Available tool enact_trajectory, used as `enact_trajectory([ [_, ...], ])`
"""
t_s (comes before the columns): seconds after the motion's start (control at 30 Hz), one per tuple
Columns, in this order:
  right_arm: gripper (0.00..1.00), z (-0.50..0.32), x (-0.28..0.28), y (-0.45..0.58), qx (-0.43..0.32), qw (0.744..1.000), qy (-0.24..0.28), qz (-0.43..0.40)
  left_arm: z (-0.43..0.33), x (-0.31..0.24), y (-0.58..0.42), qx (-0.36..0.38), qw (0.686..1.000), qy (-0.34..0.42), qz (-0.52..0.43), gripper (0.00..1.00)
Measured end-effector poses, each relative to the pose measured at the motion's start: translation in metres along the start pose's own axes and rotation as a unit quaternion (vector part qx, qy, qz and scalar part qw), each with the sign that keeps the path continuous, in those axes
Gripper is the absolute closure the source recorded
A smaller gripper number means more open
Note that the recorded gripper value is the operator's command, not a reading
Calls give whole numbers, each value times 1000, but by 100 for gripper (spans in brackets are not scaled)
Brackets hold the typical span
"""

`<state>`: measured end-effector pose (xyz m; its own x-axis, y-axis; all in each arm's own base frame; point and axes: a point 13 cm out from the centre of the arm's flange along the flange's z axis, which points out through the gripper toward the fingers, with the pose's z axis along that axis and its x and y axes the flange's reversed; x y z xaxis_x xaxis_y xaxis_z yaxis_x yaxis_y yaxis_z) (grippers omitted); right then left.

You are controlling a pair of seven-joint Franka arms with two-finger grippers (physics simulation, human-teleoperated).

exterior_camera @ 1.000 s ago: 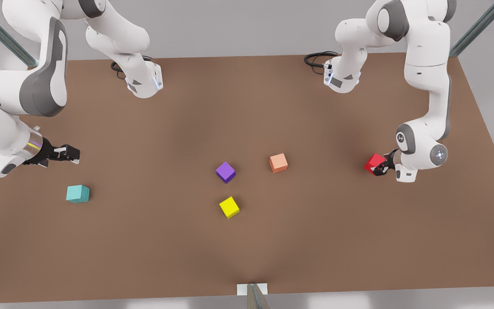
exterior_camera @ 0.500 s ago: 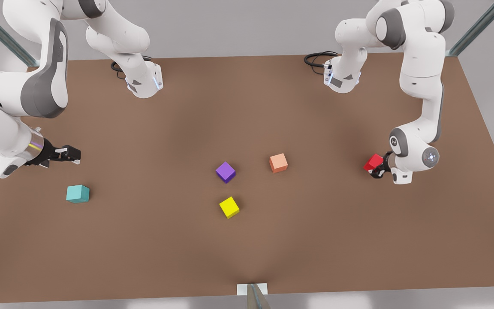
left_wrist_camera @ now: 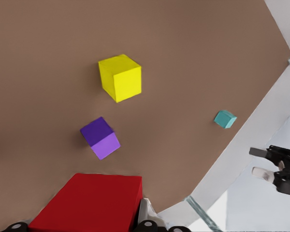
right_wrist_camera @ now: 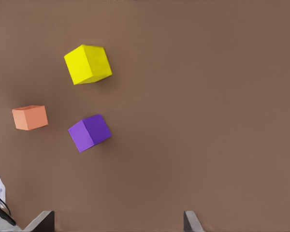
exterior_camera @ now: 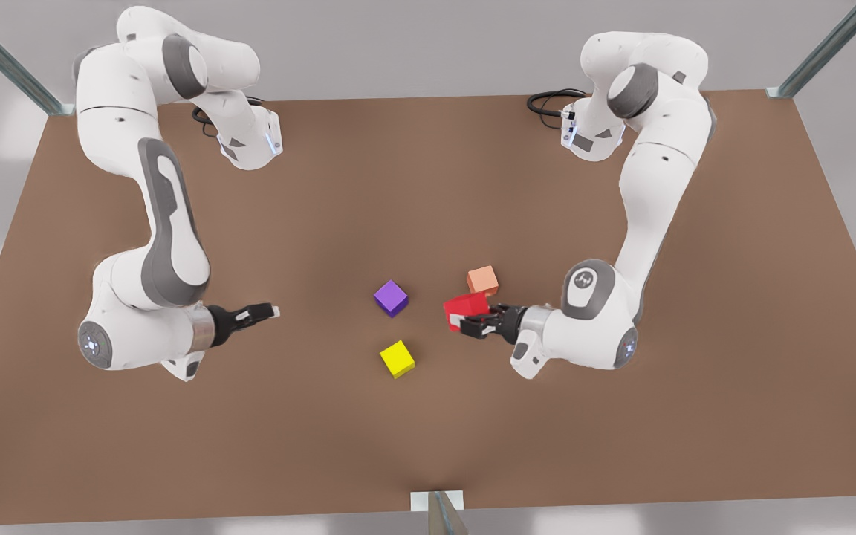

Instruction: Pick up red wooden cube and pass to hand red wooden cube and place in blue wooden cube

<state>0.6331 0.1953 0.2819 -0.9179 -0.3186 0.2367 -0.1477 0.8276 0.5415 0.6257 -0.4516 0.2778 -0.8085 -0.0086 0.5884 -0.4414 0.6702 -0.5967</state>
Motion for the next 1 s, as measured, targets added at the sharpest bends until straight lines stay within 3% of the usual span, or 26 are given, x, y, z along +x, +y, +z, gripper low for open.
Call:
enact_trajectory([
  [0.07, 0, 26, -25, 31, -88, 996, -2, -28, 18, 1, -9, 44, 998, 37, -9, 47],
  [0.2, 0, 47, -51, 58, -196, 975, -25, -103, 41, -7, -13, 109, 990, 84, -22, 47],
  [0.37, 0, 50, -76, 74, -267, 927, -100, -244, 59, -12, -18, 155, 983, 97, -3, 47],
  [0.7, 0, 102, -82, 134, -322, 809, -180, -457, 57, -20, -30, 195, 976, 68, 65, 47],
  [1.0, 0, 136, -75, 166, -318, 740, -231, -546, 60, -25, -32, 199, 973, 46, 107, 47],
])
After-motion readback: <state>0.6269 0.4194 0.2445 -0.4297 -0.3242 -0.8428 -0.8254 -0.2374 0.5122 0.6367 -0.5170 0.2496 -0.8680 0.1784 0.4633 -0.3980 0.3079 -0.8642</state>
